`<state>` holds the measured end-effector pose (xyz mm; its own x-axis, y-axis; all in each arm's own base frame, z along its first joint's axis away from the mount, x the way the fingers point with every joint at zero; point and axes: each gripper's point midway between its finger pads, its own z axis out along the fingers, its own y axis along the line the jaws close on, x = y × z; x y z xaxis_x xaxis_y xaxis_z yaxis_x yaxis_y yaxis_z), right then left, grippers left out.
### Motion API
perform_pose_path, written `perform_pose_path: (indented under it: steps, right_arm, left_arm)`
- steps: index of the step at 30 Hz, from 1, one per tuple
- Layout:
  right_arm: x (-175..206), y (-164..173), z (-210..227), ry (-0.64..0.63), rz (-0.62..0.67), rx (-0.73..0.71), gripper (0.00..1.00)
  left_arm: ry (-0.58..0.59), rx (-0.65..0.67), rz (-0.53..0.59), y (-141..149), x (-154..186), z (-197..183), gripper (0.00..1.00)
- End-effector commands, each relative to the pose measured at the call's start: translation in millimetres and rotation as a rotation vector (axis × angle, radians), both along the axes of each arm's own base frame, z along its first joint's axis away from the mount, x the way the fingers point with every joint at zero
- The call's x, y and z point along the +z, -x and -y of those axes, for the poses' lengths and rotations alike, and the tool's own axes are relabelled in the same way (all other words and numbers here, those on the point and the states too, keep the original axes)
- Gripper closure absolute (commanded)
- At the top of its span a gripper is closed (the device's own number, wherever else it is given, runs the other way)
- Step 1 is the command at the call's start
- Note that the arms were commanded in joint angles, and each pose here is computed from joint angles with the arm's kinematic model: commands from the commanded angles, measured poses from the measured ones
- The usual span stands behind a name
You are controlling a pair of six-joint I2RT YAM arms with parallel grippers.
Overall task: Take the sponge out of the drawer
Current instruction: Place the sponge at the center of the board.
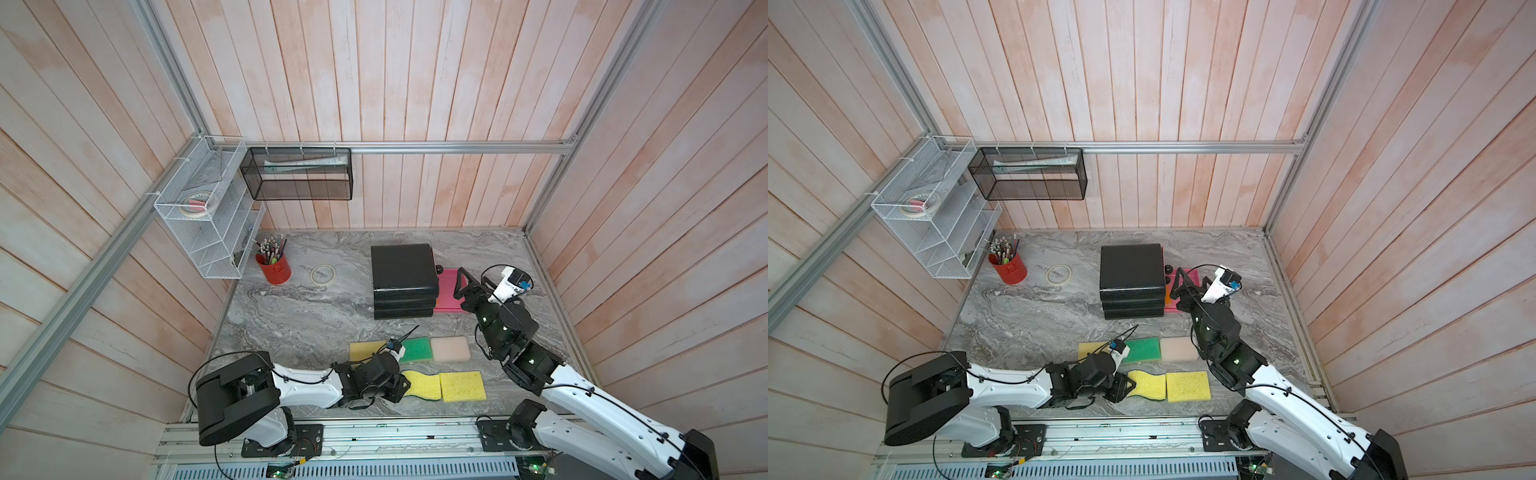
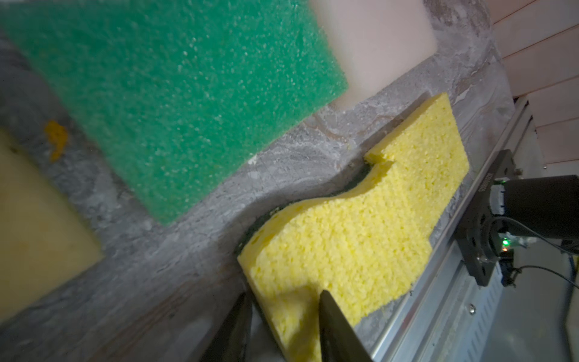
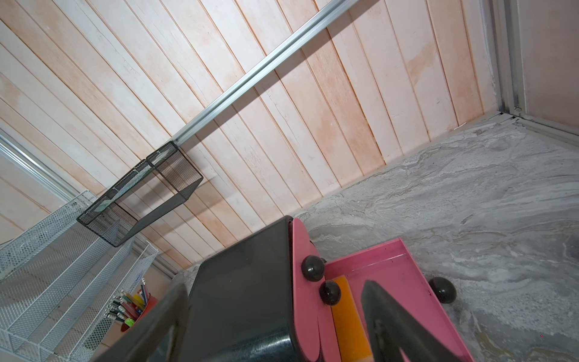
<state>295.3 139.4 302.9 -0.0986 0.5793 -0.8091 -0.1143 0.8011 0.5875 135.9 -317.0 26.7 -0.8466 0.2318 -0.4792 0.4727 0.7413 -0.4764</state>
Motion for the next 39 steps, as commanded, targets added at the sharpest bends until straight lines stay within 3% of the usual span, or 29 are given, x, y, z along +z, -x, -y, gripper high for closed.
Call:
perform_pose_path:
  steps: [1, 10, 21, 25, 31, 39]
  right_arm:
    - [-5.5, 0.5, 4.0, -0.005, -0.011, -0.007, 0.12]
    - [-9.1, -1.4, 8.5, -0.009, -0.018, -0.023, 0.12]
    - [-14.2, -5.6, 14.0, 0.010, -0.028, -0.041, 0.12]
    - [-29.2, -14.7, 17.3, 0.057, -0.079, -0.059, 0.12]
    - [-65.6, -29.4, 26.6, 0.072, -0.181, -0.070, 0.12]
    - [-64.4, -31.4, 34.1, 0.088, -0.184, -0.083, 0.12]
  left_arm:
    - [-0.212, 0.048, -0.009, 2.6, -33.7, -44.0, 0.63]
    - [-0.220, 0.059, -0.007, 8.1, -31.9, -47.3, 0.67]
    - [-0.134, 0.088, 0.014, 16.6, -12.8, -31.9, 0.69]
    - [-0.133, 0.155, 0.076, 3.6, 2.6, -40.2, 0.68]
    - [-0.023, 0.191, 0.114, -2.6, 24.3, -35.7, 0.67]
    - [-0.039, 0.072, 0.062, 14.2, 7.8, -25.8, 0.66]
